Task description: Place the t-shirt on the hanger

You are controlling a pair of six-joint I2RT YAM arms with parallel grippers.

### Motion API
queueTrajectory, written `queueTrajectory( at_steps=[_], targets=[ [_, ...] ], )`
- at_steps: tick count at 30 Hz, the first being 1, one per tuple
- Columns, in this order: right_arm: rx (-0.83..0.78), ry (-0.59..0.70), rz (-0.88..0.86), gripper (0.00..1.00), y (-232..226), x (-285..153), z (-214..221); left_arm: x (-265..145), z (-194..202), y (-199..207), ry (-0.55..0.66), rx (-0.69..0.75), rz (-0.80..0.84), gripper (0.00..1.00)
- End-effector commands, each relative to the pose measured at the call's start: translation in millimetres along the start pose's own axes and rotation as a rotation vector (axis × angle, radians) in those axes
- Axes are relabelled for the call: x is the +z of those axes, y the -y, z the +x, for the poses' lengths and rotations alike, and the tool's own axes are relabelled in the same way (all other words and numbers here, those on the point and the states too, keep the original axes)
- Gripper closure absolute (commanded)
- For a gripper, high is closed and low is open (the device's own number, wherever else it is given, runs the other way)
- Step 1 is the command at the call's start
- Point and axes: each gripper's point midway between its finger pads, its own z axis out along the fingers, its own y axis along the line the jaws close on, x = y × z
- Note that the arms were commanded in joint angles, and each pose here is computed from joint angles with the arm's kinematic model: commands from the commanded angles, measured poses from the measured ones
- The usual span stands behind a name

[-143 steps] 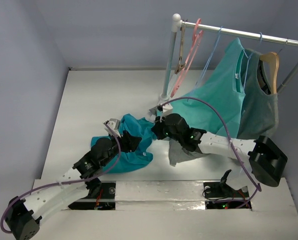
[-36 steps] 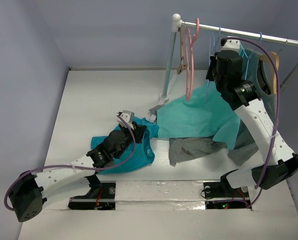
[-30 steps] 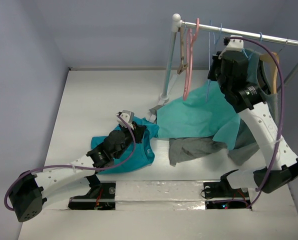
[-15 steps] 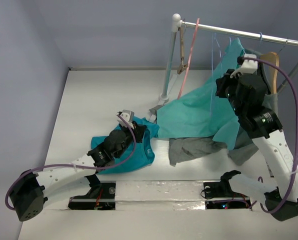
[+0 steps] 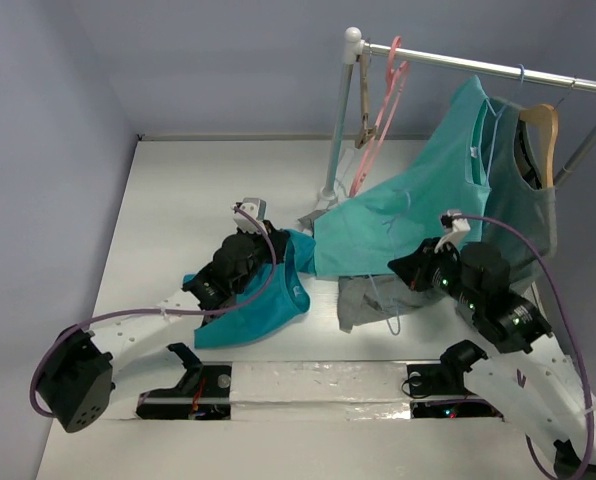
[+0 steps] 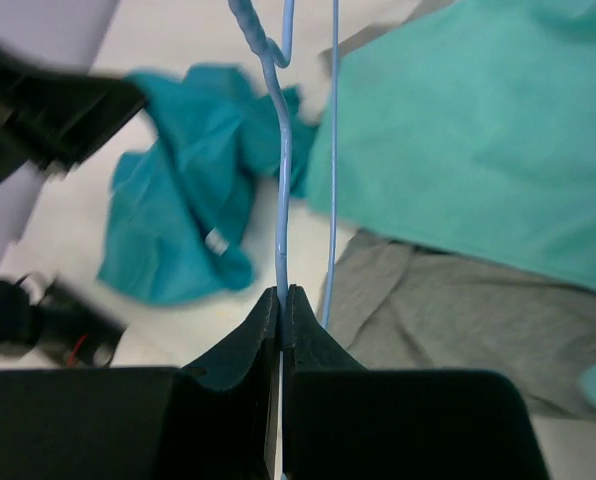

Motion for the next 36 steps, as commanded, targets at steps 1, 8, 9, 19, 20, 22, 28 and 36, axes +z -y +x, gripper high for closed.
queueTrajectory(
  at_steps=[1,8,9,19,20,22,28,36],
  targets=[
    [0.056,-0.04,-0.248,1.0,-47,-13,13,14,-38,13,0.086,-0.041,0.039,1.0],
    [0.045,-0.132,-0.384,1.0,-83,-12,52,39,-46,2,0.084,-0.044,0.002,1.0],
    [0.033,-0.141,-0.406,1.0,-89,-16,56,43,-45,-2,0.078,-0.045,-0.01,1.0],
    [0.025,-0.103,-0.44,1.0,-97,-35,49,56,-58,-31,0.095,-0.069,-0.059,1.0],
    [0.022,-0.111,-0.442,1.0,-97,-40,50,56,-57,-30,0.091,-0.077,-0.052,1.0],
    [0.022,-0.099,-0.432,1.0,-94,-44,46,58,-59,-32,0.093,-0.088,-0.046,1.0],
    [0.018,-0.171,-0.4,1.0,-89,-24,70,55,-64,-21,0.096,-0.107,0.0,1.0],
    [-0.002,-0.129,-0.31,1.0,-80,2,66,35,-69,-16,0.113,-0.124,0.034,1.0]
  ],
)
